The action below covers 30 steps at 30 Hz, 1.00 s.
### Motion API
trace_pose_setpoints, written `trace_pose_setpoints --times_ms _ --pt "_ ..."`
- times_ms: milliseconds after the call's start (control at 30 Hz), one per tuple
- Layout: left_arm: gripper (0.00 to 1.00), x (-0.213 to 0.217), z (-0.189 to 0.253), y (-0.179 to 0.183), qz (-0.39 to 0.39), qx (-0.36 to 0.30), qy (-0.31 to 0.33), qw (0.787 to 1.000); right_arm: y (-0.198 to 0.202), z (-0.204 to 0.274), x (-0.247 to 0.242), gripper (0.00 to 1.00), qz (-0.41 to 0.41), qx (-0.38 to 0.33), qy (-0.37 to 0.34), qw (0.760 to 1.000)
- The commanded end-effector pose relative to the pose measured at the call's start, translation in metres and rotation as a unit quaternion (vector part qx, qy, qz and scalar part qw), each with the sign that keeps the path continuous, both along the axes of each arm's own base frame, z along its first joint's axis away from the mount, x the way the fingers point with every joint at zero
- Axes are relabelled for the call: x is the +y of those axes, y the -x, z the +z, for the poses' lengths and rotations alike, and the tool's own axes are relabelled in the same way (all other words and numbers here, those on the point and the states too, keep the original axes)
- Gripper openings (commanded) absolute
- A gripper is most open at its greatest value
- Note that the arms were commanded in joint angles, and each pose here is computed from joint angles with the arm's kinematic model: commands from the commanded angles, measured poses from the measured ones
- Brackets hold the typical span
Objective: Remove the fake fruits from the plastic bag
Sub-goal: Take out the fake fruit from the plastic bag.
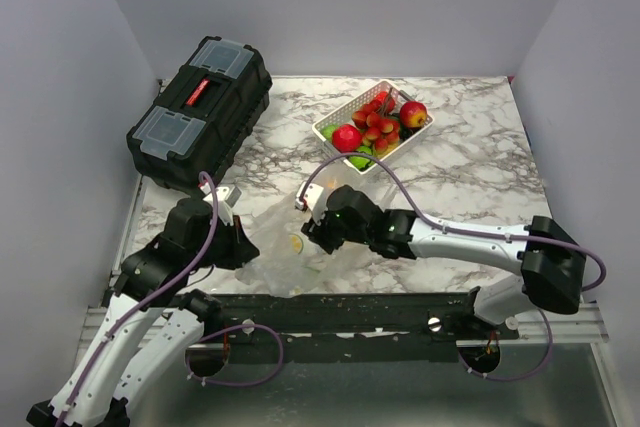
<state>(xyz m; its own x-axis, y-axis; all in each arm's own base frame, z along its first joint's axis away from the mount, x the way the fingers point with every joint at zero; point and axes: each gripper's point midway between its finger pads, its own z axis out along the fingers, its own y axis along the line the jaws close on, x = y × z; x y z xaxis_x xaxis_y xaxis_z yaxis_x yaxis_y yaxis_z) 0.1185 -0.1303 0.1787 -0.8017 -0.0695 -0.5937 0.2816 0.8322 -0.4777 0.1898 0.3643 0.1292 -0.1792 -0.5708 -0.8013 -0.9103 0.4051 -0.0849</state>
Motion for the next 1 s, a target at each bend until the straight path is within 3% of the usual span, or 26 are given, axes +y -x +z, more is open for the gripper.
trace_pose_setpoints --times_ms 0,200,333,500,600,800,967 --pt "0.00 0.002 0.003 -0.001 0.006 -0.013 0.004 1.000 -0.045 0.008 -0.001 0.53 -0.095 -0.103 -0.036 0.989" --pt "0.00 0.003 0.015 -0.001 0.010 -0.037 0.015 0.999 -0.066 0.023 0.005 0.67 -0.148 -0.153 -0.115 0.970" --pt "0.00 -0.002 0.023 -0.002 0.001 -0.051 0.031 0.998 -0.086 0.027 0.014 0.68 -0.239 -0.121 -0.160 0.950" --pt "0.00 -0.014 0.028 -0.001 -0.024 -0.054 0.057 0.997 -0.098 0.019 0.012 0.73 -0.345 -0.065 -0.232 0.907" --pt "0.00 -0.018 0.028 -0.001 -0.035 -0.050 0.064 0.996 -0.106 0.008 0.012 0.85 -0.381 -0.058 -0.258 0.886" --pt "0.00 -0.023 0.029 -0.001 -0.050 -0.044 0.069 0.995 -0.120 -0.011 0.037 1.00 -0.381 -0.059 -0.272 0.882" --pt "0.00 -0.025 0.025 -0.002 -0.046 -0.037 0.071 0.996 -0.134 -0.026 0.049 1.00 -0.390 -0.086 -0.267 0.877"
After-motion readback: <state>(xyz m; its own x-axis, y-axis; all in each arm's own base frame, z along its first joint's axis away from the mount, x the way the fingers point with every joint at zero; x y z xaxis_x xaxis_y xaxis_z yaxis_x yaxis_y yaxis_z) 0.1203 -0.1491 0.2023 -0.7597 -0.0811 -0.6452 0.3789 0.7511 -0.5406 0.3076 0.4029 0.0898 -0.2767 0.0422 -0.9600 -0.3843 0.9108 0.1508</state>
